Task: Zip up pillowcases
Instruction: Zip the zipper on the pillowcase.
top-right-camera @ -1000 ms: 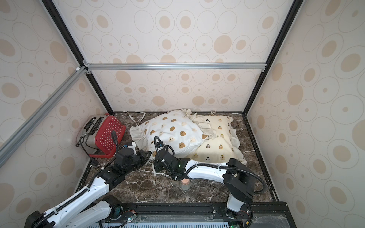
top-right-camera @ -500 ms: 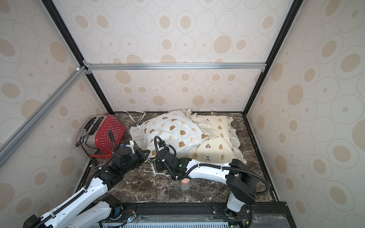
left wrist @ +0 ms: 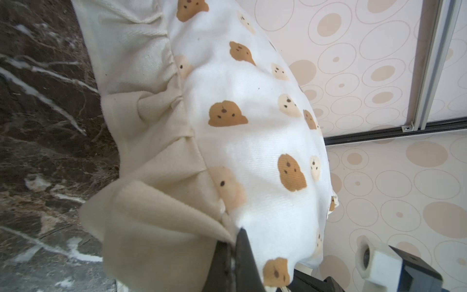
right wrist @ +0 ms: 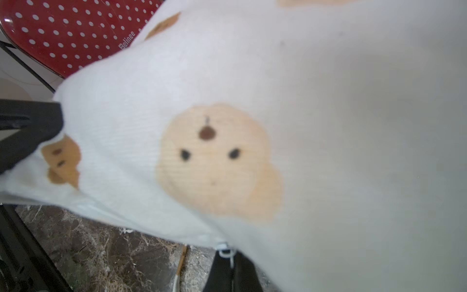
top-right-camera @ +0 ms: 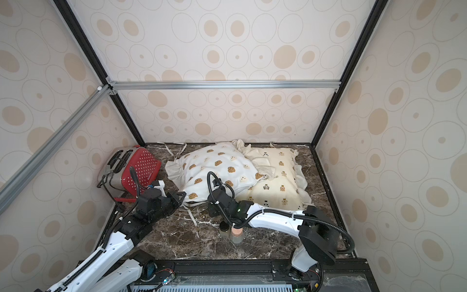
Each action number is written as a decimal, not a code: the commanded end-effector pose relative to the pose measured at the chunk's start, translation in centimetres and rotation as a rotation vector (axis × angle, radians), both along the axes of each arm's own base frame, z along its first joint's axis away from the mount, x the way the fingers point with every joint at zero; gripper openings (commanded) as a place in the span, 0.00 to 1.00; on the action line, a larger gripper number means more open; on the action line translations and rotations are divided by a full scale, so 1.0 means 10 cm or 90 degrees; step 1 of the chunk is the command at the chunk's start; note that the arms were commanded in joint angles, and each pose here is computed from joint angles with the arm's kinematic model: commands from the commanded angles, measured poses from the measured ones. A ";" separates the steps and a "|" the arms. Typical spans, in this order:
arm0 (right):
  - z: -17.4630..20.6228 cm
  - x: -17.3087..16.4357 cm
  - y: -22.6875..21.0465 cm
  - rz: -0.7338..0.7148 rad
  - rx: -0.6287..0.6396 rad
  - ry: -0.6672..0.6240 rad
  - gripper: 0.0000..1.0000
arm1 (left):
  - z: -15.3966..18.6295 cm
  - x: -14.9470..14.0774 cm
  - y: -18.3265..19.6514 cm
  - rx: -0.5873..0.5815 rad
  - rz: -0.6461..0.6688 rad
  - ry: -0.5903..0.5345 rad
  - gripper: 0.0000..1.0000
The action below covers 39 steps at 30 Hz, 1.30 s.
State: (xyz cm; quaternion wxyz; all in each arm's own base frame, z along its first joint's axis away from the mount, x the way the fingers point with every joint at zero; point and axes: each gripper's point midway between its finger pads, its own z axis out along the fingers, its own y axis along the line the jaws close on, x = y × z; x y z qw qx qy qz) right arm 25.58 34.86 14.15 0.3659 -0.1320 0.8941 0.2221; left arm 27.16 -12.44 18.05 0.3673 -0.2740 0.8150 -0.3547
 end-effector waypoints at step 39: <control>0.07 0.59 -1.52 -0.169 -0.043 0.035 0.00 | 0.14 0.18 0.84 0.095 0.126 0.013 0.00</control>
